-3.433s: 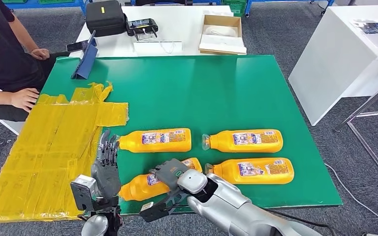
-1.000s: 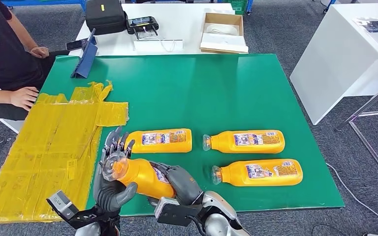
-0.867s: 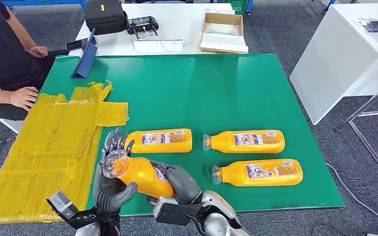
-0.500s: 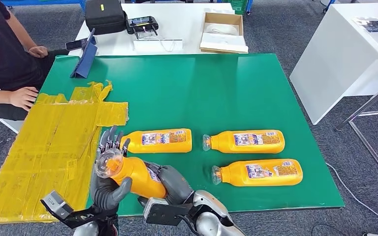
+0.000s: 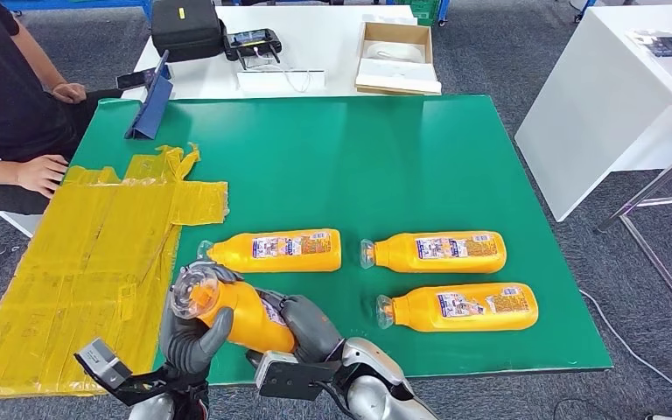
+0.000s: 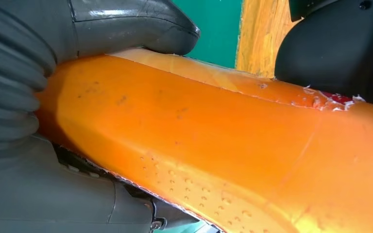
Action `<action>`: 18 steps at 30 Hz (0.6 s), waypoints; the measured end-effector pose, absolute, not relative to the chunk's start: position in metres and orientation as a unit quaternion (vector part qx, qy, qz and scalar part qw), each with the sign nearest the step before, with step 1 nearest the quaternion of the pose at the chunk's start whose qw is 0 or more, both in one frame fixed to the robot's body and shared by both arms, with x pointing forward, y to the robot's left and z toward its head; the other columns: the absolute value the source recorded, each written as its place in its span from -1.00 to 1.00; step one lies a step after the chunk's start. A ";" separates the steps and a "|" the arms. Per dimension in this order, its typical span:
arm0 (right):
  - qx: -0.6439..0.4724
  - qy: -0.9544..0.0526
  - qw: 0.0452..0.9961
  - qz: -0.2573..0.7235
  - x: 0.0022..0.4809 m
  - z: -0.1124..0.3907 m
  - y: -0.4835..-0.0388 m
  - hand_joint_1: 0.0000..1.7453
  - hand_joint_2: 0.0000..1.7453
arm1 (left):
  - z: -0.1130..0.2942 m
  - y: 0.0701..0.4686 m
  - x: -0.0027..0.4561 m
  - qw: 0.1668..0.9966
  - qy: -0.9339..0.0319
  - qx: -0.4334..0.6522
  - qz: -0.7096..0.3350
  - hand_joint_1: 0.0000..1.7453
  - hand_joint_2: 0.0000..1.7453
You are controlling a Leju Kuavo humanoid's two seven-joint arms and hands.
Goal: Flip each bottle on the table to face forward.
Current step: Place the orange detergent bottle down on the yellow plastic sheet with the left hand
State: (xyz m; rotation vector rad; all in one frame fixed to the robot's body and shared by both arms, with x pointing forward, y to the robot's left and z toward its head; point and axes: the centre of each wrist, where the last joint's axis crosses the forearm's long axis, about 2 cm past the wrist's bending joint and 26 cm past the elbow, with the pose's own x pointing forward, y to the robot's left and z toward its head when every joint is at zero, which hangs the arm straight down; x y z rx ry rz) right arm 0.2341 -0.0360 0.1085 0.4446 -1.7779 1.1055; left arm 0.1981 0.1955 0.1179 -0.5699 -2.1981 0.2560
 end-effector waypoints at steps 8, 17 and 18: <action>0.174 -0.733 0.481 0.448 0.234 0.108 -0.037 -1.00 1.00 | 0.118 0.196 0.198 0.414 -0.875 -0.229 0.101 1.00 1.00; 0.149 -0.749 0.478 0.434 0.237 0.113 -0.042 -1.00 1.00 | 0.124 0.199 0.196 0.401 -0.880 -0.235 0.095 1.00 1.00; 0.145 -0.753 0.476 0.430 0.237 0.114 -0.044 -1.00 1.00 | 0.127 0.201 0.195 0.396 -0.884 -0.232 0.093 1.00 1.00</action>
